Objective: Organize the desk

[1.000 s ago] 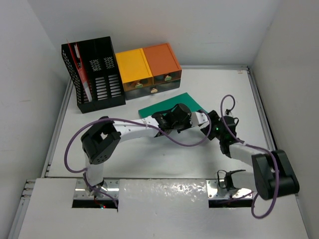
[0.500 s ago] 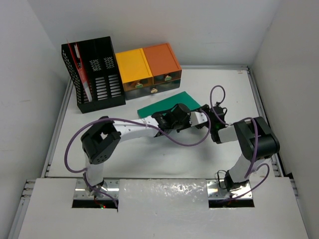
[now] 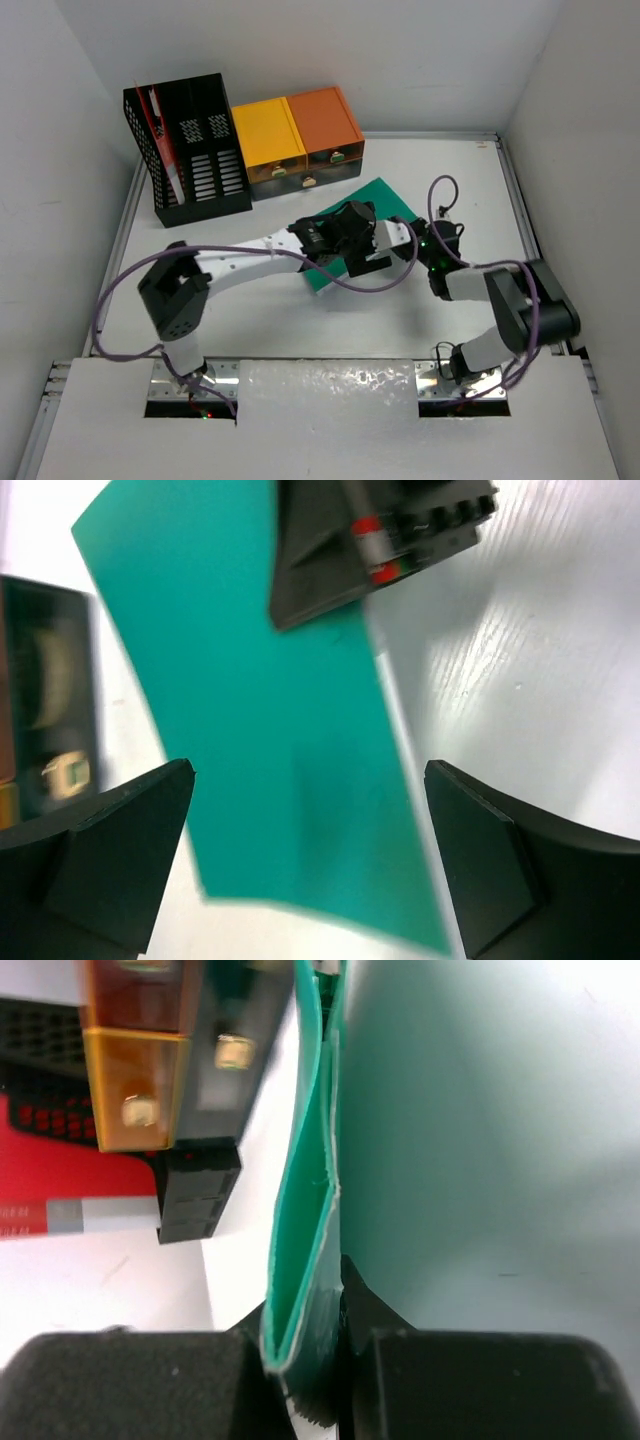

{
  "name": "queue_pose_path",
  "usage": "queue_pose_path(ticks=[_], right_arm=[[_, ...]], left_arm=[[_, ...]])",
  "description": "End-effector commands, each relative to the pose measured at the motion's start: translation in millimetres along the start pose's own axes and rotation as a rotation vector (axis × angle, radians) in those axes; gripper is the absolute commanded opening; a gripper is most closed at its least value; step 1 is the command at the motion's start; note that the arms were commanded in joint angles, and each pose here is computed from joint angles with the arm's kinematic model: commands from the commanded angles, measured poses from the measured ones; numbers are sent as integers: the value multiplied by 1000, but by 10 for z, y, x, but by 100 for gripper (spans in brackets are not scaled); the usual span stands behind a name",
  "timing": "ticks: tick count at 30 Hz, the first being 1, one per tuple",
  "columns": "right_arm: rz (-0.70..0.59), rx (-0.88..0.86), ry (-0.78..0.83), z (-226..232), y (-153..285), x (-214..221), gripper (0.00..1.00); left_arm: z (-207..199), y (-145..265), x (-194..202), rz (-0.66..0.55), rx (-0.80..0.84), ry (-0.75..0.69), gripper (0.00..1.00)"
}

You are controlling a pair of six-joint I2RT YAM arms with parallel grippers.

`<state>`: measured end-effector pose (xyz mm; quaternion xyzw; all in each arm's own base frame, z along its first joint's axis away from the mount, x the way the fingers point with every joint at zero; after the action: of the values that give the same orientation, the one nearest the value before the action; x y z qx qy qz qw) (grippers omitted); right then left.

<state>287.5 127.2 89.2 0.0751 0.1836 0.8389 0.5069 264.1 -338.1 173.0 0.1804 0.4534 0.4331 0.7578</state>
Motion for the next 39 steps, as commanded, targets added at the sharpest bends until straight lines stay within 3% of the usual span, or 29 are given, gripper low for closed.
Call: queue_pose_path(ticks=[1, 4, 7, 11, 14, 17, 19, 21, 25, 27, 29, 33, 39], right_arm=[[-95, -134, 231, 388, 202, -111, 0], [-134, -179, 431, 653, 407, -153, 0], [-161, -165, 629, 952, 636, -190, 0], [-194, -191, 805, 1243, 904, -184, 0], [-215, -268, 898, 1642, 1063, -134, 0], [-181, -356, 981, 1987, 1111, 89, 0], [-174, -375, 1029, 2151, 1115, 206, 0], [-154, -420, 1110, 2410, 1114, 402, 0], [-175, -504, 1136, 2891, 1093, 605, 0], [-166, -532, 1130, 3016, 973, 700, 0], [-182, -589, 1121, 3274, 960, 757, 0], [-142, -623, 1118, 3508, 492, 950, 0], [-140, -711, 1093, 3868, 34, 1215, 0]], left_arm=[[354, 703, -259, -99, -109, 56, 100], [534, 1111, -122, -96, -159, 101, 99], [934, 1647, 230, -107, -318, 204, 100], [1158, 2167, 572, -101, -510, 270, 99], [1289, 2510, 835, 8, -682, 342, 96], [1379, 2746, 1126, 119, -852, 405, 86], [1434, 2848, 1256, 155, -910, 440, 86], [1543, 3001, 1420, 185, -972, 492, 92], [1884, 3327, 1825, 145, -1041, 623, 95], [1992, 3388, 2049, 181, -1074, 666, 95], [2052, 3351, 2044, 160, -1060, 656, 98], [2167, 3261, 2013, 107, -1024, 683, 100], [2352, 3235, 2304, 234, -1126, 723, 100]])
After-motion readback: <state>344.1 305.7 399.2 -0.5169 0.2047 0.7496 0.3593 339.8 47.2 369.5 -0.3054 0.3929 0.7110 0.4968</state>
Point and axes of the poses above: each gripper's point midway between its finger pads, its own y axis back along the fingers, its own z axis along the line the jaws close on, x = y × z, the point moved 7 cm from there along y, back along the fingers, and after that the axes turned 13 degrees about -y, right-handed, at the moved point
